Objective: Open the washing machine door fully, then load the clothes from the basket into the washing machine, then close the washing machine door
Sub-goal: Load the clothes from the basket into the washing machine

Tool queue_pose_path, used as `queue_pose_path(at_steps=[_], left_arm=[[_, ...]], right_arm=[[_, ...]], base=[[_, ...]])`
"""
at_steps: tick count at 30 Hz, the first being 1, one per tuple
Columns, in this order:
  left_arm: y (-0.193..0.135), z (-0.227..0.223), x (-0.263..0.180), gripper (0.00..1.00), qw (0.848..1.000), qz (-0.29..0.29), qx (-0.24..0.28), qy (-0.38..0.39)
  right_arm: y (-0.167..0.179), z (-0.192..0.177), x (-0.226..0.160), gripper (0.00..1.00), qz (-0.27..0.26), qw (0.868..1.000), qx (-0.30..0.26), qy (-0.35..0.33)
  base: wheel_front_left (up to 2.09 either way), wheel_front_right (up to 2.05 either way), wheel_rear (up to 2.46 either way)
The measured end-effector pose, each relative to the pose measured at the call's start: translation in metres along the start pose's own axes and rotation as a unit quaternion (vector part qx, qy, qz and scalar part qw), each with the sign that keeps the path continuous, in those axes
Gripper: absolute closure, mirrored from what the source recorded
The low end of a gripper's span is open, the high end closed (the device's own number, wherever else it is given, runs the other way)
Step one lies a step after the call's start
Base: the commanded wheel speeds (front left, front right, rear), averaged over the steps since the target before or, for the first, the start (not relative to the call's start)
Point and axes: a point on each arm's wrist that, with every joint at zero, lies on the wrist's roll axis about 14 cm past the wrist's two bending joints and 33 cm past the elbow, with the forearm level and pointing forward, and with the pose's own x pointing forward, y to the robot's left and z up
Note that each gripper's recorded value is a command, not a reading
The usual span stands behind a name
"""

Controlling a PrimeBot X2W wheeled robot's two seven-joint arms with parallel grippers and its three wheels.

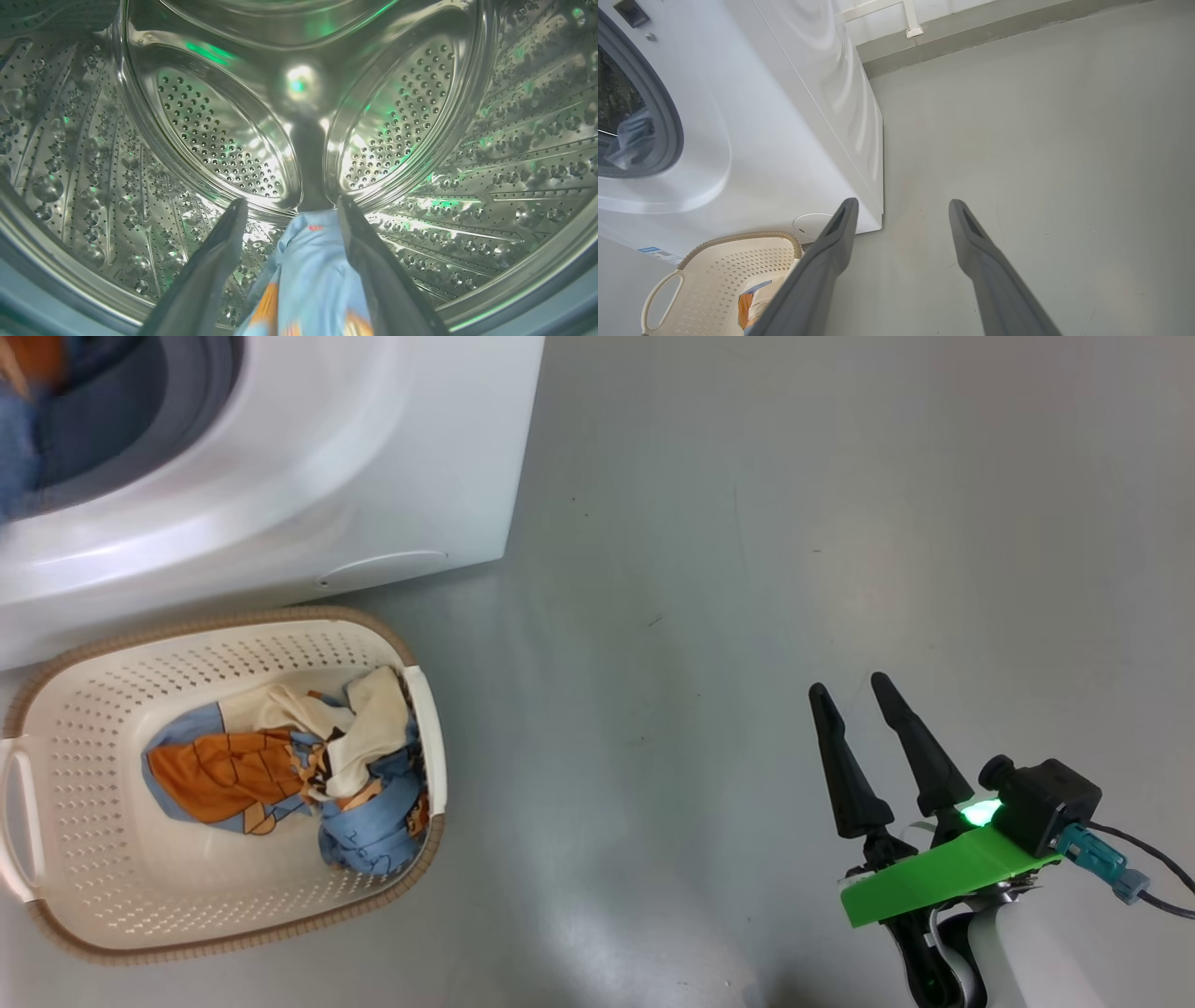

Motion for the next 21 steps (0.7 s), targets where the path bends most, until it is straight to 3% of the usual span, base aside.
queue_pose_path(at_steps=[21], left_arm=[[-0.008, -0.046, -0.064, 0.00, 0.998, 0.004, -0.015, 0.055]], right_arm=[[0.006, 0.013, 0.003, 0.00, 0.013, 1.000, -0.001, -0.019]], base=[[0.00, 0.00, 0.00]])
